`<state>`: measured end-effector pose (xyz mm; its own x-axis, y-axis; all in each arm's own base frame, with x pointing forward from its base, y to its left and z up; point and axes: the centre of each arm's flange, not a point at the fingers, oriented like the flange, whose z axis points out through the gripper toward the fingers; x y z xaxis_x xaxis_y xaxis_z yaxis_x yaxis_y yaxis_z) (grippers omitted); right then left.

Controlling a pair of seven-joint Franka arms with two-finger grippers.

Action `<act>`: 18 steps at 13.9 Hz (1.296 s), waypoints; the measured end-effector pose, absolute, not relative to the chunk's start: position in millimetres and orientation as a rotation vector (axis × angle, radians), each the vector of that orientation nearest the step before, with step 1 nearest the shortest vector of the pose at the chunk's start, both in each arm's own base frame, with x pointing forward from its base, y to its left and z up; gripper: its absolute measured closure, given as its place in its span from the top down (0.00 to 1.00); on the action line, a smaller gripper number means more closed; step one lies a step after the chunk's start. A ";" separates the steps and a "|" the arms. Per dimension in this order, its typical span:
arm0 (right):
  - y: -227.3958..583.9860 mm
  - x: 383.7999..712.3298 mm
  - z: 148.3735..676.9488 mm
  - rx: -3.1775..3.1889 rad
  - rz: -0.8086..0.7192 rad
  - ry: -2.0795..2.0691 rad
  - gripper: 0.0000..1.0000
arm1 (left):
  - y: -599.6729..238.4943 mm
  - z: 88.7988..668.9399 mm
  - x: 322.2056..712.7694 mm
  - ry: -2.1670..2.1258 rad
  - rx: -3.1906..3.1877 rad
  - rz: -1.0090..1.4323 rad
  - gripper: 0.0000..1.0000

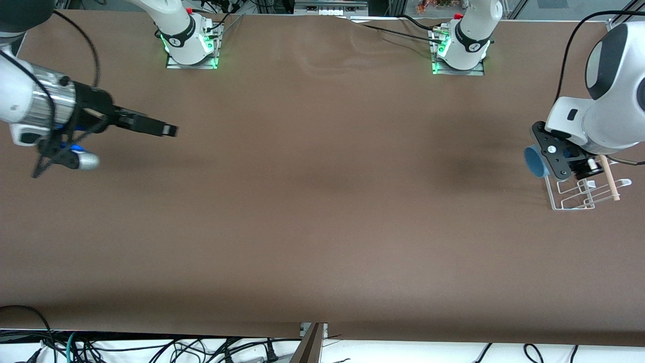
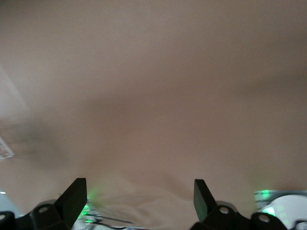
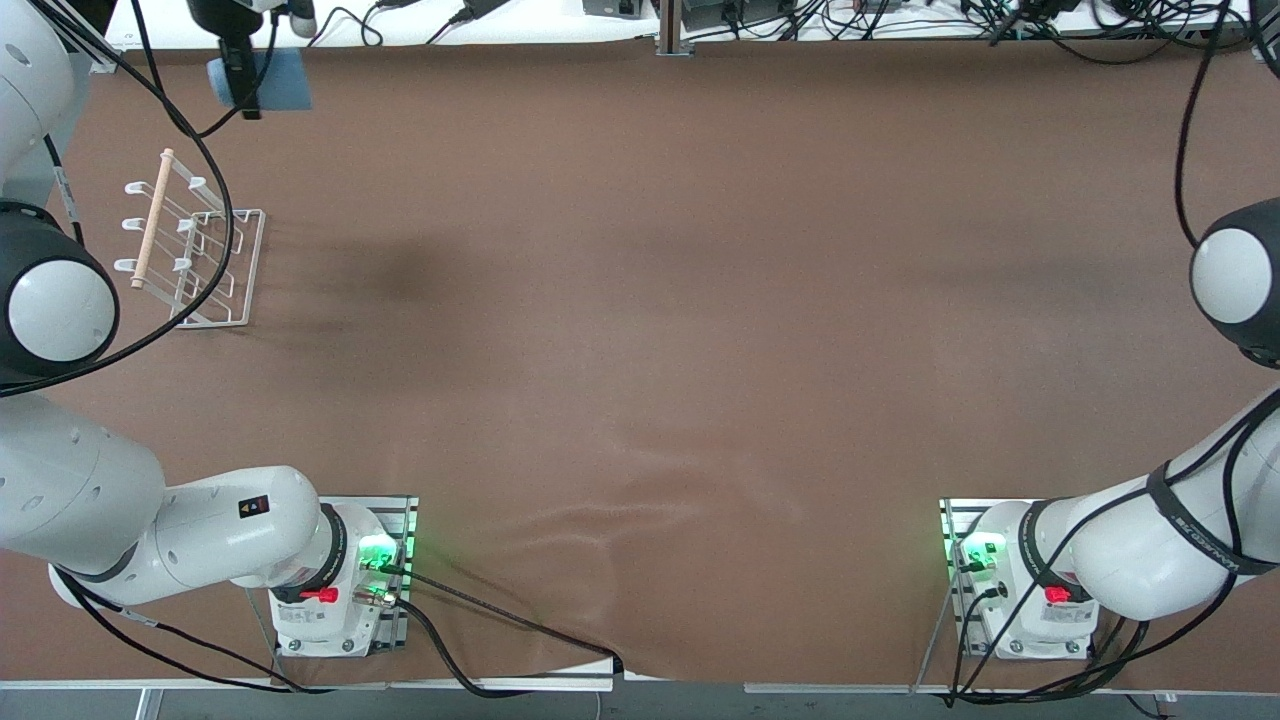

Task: Transfer cup to left arm and place on rack
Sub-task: 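Lower the cup onto the wire rack with the left gripper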

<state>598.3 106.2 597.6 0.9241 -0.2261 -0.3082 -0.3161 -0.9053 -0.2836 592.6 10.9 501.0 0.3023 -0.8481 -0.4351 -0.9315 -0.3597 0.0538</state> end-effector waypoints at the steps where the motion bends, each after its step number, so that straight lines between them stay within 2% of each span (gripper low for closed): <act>1: 90.8 594.6 591.0 -2.775 0.389 0.357 0.99 | 27.5 495.8 590.7 1.594 -2.320 0.650 0.73; 3: 68.0 591.1 572.6 -2.833 0.393 0.306 0.99 | 57.9 483.4 583.6 1.517 -2.231 0.813 0.73; 5: 55.2 588.9 553.1 -2.895 0.337 0.288 0.99 | 69.9 461.5 576.0 1.486 -2.104 0.965 0.73; 7: 53.6 573.1 542.8 -2.950 0.275 0.217 0.99 | 75.0 429.6 566.9 1.476 -1.925 1.108 0.73; 12: 74.3 529.9 591.0 -3.086 0.112 0.023 0.99 | 79.1 346.2 541.9 1.505 -1.481 1.278 0.73; 18: 86.1 518.7 615.7 -3.133 0.116 -0.035 0.99 | 91.8 277.5 494.8 1.465 -1.296 1.315 0.73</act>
